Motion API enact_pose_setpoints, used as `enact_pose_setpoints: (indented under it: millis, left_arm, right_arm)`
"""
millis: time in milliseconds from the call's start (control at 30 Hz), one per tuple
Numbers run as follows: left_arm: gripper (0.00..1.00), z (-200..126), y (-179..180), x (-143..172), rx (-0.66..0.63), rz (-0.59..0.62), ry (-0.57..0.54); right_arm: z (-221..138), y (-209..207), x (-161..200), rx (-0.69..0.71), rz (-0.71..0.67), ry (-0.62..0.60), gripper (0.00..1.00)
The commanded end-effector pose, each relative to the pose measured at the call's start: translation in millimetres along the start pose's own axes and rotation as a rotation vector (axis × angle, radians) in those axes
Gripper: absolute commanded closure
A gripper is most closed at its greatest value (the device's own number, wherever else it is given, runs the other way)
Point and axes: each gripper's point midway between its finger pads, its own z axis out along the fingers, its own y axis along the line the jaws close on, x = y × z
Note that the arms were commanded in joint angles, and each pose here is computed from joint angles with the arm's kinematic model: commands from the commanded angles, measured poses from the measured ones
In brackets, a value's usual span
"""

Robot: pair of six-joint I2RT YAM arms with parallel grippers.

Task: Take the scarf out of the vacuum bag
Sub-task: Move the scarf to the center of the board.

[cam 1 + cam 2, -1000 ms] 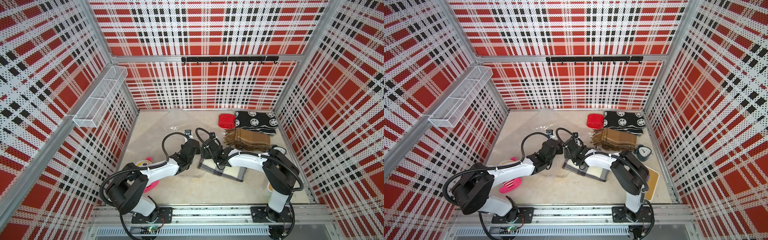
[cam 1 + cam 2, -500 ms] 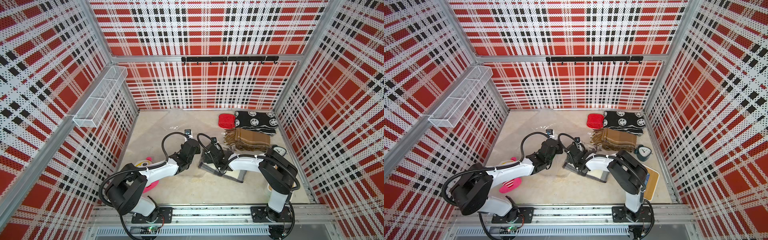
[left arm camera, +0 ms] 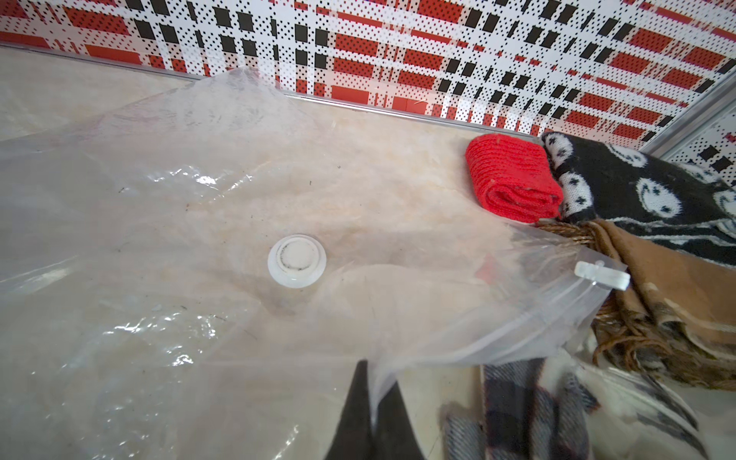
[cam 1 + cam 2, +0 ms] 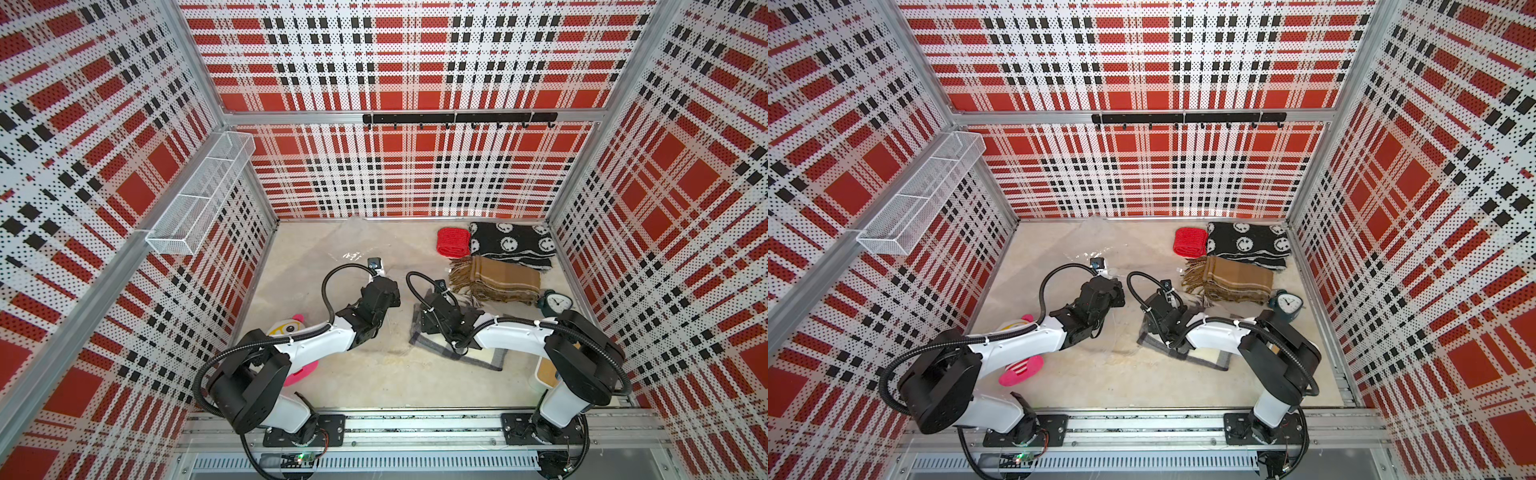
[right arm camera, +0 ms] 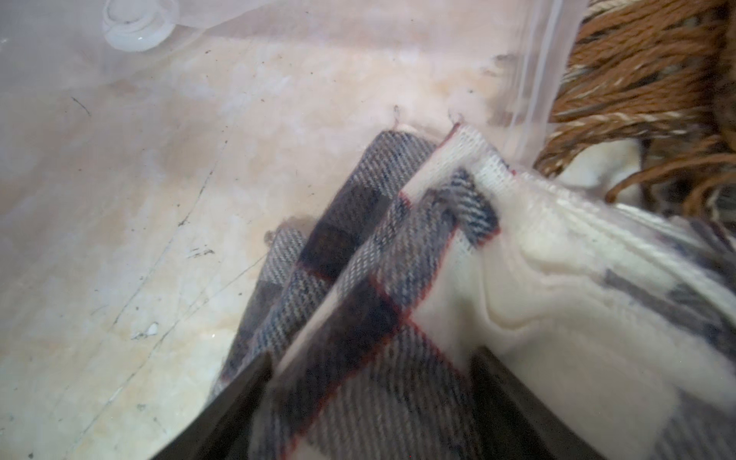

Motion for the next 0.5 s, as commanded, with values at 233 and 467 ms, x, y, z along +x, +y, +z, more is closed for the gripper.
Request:
enact_pose_setpoints:
  millis: [233,467]
  left_arm:
    - [1.00,-5.1,1.0,-12.1,0.005,-0.020,-0.031]
    - [1.00,-6.2,0.5,-13.1,0.011,-0.022,-0.032]
  right_arm:
    - [-12.7,23.2,-18.3,-0.084,0.016,-0.037,0.17]
    - [13.4,12.1,15.3,0.036,-0.025,0.051,0.22]
